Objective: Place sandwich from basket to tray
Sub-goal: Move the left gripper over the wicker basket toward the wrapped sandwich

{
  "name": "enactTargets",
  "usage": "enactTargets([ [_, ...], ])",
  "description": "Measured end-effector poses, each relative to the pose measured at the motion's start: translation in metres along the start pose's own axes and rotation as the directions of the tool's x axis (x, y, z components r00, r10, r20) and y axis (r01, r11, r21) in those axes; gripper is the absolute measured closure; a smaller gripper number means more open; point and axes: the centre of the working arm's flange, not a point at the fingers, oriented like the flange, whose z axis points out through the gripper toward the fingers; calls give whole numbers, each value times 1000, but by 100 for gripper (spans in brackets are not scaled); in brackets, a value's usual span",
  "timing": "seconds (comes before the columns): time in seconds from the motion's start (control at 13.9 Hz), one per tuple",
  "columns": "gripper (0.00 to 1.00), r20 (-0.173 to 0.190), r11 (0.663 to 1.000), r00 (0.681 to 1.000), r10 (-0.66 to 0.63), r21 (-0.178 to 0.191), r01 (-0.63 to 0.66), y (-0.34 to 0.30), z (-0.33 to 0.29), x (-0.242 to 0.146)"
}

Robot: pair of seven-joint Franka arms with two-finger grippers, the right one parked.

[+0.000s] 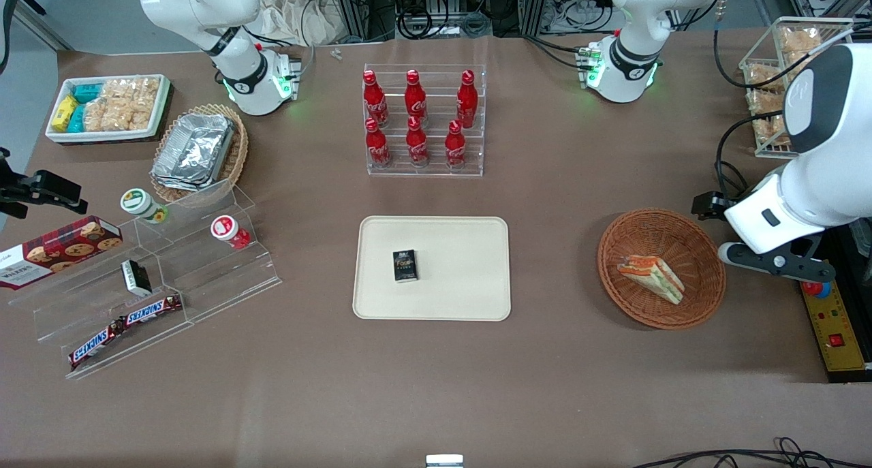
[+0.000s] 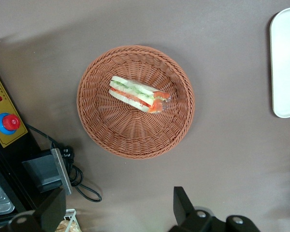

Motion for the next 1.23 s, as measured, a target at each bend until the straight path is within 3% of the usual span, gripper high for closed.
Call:
enactTargets([
  [0.36,0,6,1000,1000,-11,-4,11,-6,5,2],
  [0.5,0,20,997,997,-73,-8,74,-7,17,9],
  [0.86,0,-65,946,943,-325,-37,323,-3,82,52],
  [1.01,0,-66,882,880,-471,-53,468,0,109,57],
  [1.23,0,-31,700,700,-714,-62,711,2,131,57],
])
